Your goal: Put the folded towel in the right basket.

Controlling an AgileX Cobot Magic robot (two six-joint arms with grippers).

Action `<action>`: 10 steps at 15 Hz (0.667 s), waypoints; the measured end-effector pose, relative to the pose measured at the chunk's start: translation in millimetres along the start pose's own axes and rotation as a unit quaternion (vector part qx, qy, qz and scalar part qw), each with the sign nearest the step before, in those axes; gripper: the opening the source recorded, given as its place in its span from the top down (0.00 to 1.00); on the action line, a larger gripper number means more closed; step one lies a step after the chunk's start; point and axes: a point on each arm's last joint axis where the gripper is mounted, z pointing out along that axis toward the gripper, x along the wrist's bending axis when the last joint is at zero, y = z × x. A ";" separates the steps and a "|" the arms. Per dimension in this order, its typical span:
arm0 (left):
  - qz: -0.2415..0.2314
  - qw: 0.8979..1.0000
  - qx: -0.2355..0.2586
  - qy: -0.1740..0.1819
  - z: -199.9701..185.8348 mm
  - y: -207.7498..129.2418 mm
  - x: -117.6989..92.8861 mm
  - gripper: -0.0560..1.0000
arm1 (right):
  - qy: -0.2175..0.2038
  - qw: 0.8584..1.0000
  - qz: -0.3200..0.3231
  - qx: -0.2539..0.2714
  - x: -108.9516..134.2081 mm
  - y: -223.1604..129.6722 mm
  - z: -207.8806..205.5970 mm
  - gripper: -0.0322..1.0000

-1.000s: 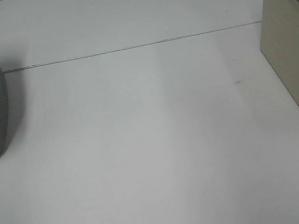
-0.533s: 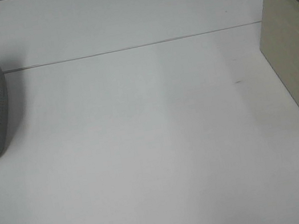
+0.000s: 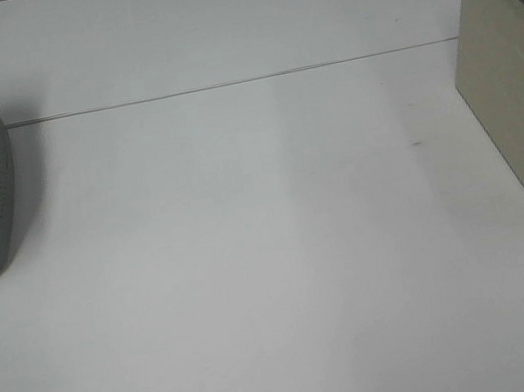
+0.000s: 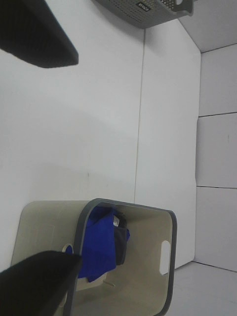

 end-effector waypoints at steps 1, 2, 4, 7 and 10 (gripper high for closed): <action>0.000 1.000 0.000 0.000 0.0 0.0 0.0 0.01 | -0.007 1.000 0.004 -0.003 -0.3 -11.0 -2.9 0.03; 0.000 1.000 0.000 0.000 0.0 0.0 0.0 0.01 | -0.010 1.000 0.009 -0.004 -0.2 -23.9 -3.9 0.03; 0.000 1.000 0.000 0.000 0.0 0.0 0.0 0.01 | -0.020 1.000 0.011 0.021 -2.5 -53.9 7.9 0.03; 0.000 1.000 0.000 0.000 0.0 0.0 0.0 0.01 | -0.040 0.993 0.029 0.111 -9.7 -93.9 45.9 0.03; 0.000 1.000 0.000 0.000 0.0 0.0 0.0 0.01 | -0.048 0.978 0.038 0.202 -14.1 -133.4 77.3 0.03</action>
